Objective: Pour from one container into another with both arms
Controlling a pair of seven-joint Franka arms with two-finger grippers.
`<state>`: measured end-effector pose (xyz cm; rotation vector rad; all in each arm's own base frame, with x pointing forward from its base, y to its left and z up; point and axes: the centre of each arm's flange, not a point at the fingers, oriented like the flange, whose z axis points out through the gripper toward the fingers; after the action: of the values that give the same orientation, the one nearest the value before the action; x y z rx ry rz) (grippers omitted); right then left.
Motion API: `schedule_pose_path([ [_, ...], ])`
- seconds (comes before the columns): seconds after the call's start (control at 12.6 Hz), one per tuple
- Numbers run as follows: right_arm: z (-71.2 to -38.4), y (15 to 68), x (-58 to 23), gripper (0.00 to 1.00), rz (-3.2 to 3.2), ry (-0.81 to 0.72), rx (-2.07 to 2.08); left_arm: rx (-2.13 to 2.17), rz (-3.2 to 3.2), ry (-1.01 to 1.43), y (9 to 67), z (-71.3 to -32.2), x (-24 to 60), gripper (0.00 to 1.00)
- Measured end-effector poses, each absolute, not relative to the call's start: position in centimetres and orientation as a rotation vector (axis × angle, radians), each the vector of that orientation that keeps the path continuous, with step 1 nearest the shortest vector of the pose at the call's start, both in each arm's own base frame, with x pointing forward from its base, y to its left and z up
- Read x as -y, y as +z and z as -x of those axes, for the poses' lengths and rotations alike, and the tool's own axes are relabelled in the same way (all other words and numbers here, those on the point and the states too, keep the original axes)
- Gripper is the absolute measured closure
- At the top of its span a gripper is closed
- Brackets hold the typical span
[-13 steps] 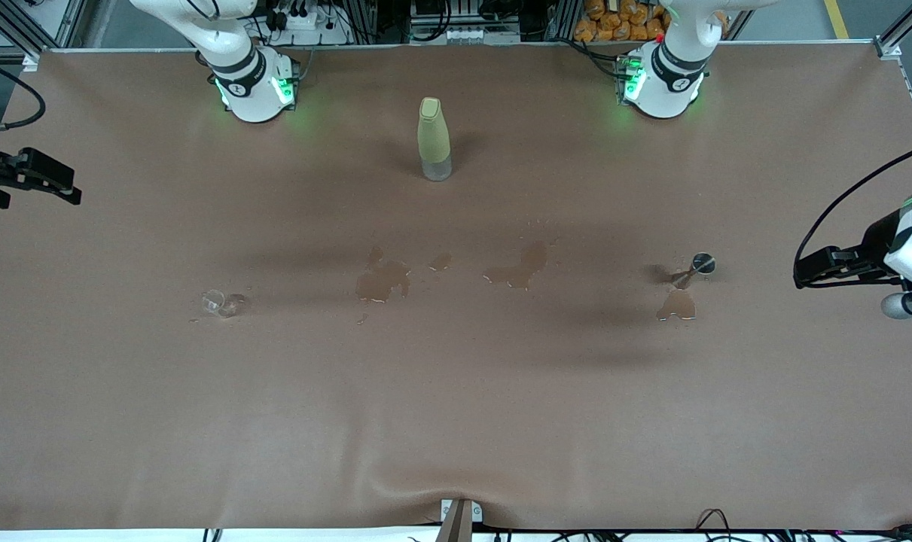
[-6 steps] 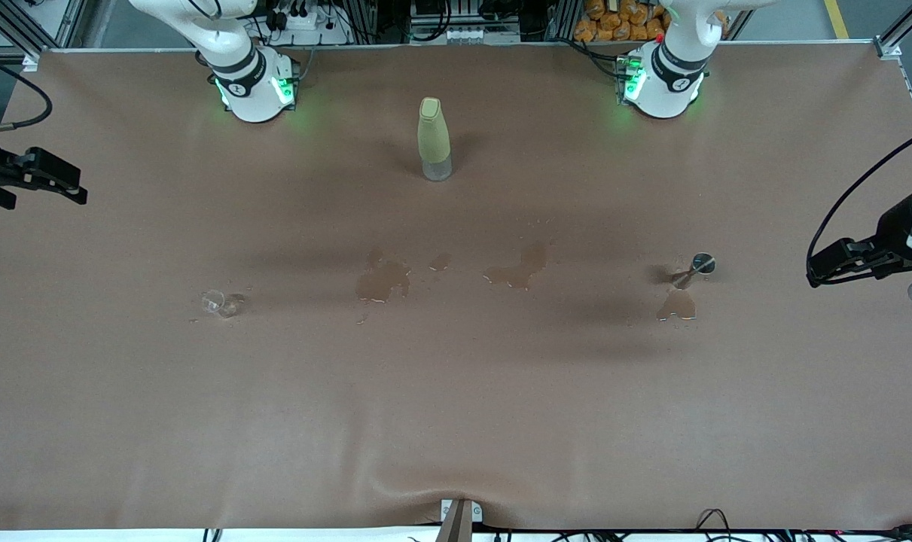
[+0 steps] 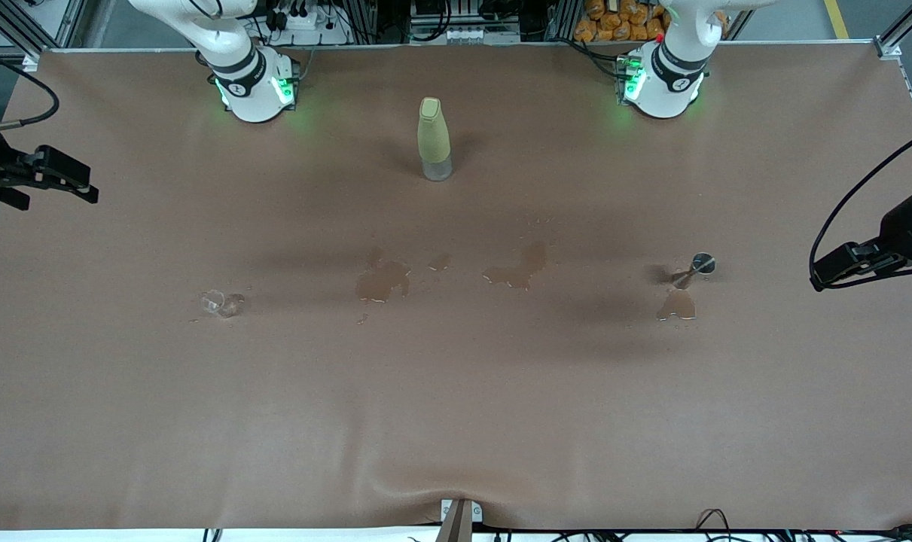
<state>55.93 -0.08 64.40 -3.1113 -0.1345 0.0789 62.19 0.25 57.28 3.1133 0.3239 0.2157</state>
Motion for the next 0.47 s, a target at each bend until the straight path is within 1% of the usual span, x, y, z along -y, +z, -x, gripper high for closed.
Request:
schedule_pose_path([
  [0.47, -55.9, 64.4, 0.5, 0.00, 3.112, 0.079, 0.122, -0.224, -3.091, 0.165, 58.4, -61.3, 0.9, 0.00],
])
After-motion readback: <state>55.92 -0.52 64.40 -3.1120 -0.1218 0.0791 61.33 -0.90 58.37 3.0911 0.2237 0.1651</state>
